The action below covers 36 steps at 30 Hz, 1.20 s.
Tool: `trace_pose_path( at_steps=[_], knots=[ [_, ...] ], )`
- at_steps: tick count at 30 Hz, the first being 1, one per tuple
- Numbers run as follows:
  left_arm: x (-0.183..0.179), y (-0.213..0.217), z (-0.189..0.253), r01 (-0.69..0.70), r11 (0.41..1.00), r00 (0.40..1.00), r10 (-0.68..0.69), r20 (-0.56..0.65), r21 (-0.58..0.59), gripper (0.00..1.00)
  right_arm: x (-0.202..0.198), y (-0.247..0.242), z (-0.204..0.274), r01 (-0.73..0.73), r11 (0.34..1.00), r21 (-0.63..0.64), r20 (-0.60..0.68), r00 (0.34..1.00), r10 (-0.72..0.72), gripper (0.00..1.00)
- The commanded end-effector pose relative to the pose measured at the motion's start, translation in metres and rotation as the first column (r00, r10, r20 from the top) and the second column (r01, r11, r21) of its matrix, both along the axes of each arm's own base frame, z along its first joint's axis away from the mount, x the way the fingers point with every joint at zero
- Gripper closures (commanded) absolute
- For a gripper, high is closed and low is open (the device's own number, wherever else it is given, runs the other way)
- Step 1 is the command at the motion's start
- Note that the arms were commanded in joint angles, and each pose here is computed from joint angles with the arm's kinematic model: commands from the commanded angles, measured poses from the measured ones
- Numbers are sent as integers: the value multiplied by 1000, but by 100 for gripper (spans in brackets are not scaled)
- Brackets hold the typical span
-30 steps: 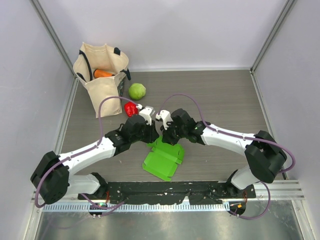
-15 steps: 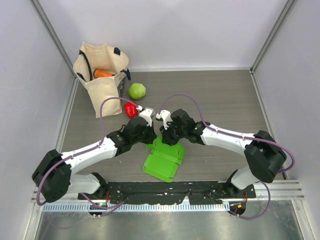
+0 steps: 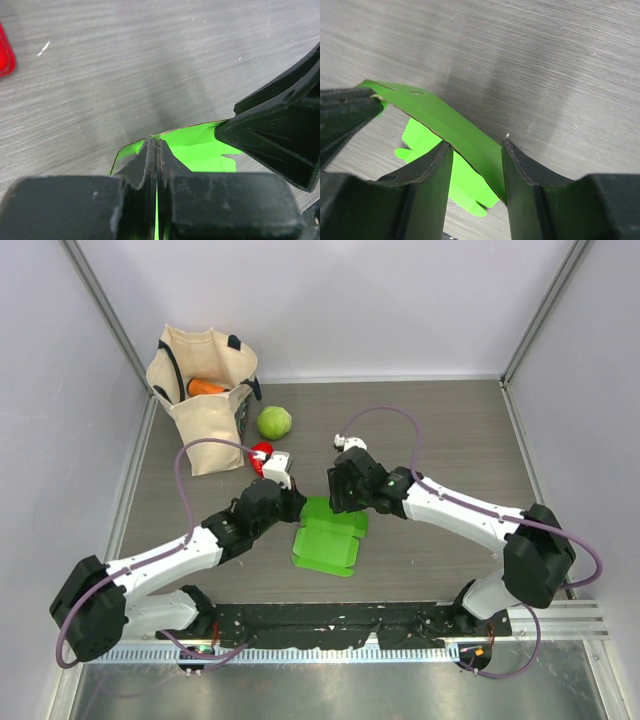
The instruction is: Fold the paper box
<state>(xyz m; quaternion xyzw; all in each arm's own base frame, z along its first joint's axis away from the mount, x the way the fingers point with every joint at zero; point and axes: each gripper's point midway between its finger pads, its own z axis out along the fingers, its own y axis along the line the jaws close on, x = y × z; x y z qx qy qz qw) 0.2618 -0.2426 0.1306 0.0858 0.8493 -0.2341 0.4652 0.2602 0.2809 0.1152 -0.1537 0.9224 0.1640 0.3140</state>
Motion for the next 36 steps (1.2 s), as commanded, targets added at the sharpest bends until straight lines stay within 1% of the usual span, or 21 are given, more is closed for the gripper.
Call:
trace_pose_path(
  at_steps=[1, 3, 5, 7, 8, 9, 12, 14, 17, 19, 20, 21, 22, 23, 26, 27, 29, 30, 32, 33, 36],
  knots=[
    [5, 12, 5, -78, 997, 996, 80, 47, -25, 100, 21, -32, 41, 428, 901, 77, -3, 903, -429, 52],
    [5, 13, 7, -80, 996, 995, 81, 53, -32, 100, 16, -28, 43, 502, 852, 147, -79, 865, -496, 50],
    [5, 14, 5, -82, 996, 995, 83, 50, -29, 100, 11, -17, 44, 505, 834, 223, -140, 863, -486, 50],
    [4, 14, 3, -78, 997, 996, 80, 48, -27, 100, 15, -11, 61, 532, 781, 329, -150, 845, -513, 48],
    [3, 14, 2, -74, 997, 996, 76, 46, -27, 100, 17, -16, 60, 544, 769, 335, -136, 836, -531, 39],
    [3, 14, 0, -76, 997, 996, 77, 40, -24, 100, 20, -19, 65, 542, 767, 342, -109, 834, -541, 37],
    [1, 13, -1, -71, 997, 997, 73, 31, -37, 100, 28, -39, 77, 567, 772, 287, -12, 808, -589, 36],
    [0, 13, 1, -71, 996, 997, 73, 34, -45, 100, 24, -42, 81, 549, 800, 243, 36, 819, -573, 36],
    [0, 16, 3, -83, 995, 995, 85, 47, -52, 100, 18, -37, 77, 551, 799, 242, 3, 823, -568, 36],
    [1, 18, 4, -92, 994, 994, 95, 53, -53, 100, 11, -22, 75, 540, 786, 300, -78, 835, -544, 38],
    [1, 18, 5, -92, 994, 994, 95, 54, -54, 100, 5, -18, 67, 570, 750, 335, -145, 818, -557, 38],
    [1, 17, 6, -93, 994, 994, 97, 55, -60, 100, -4, -6, 65, 556, 744, 371, -215, 831, -514, 39],
    [1, 17, 6, -94, 994, 994, 97, 56, -63, 100, -1, 9, 74, 547, 698, 462, -252, 836, -488, 39],
    [1, 17, 6, -95, 993, 994, 99, 54, -65, 100, -7, 11, 61, 588, 653, 478, -324, 809, -491, 39],
    [1, 18, 6, -97, 992, 994, 101, 52, -75, 100, -9, 24, 72, 609, 552, 570, -411, 793, -450, 40],
    [0, 18, 6, -94, 992, 994, 99, 54, -80, 100, -8, 26, 70, 642, 488, 592, -462, 766, -447, 40],
    [-1, 18, 6, -94, 992, 993, 99, 58, -85, 100, -9, 26, 61, 683, 441, 583, -516, 730, -449, 39],
    [-2, 18, 5, -93, 992, 994, 98, 58, -85, 100, -8, 31, 66, 706, 383, 595, -561, 707, -430, 39],
    [-1, 18, 4, -94, 992, 993, 99, 58, -86, 100, -11, 34, 54, 744, 343, 573, -619, 667, -415, 39],
    [-1, 18, 4, -93, 992, 994, 98, 58, -87, 100, -6, 40, 62, 757, 279, 590, -655, 651, -383, 39],
    [-1, 16, 4, -88, 992, 994, 93, 59, -87, 100, -3, 43, 53, 792, 223, 568, -701, 608, -372, 39]
  ],
)
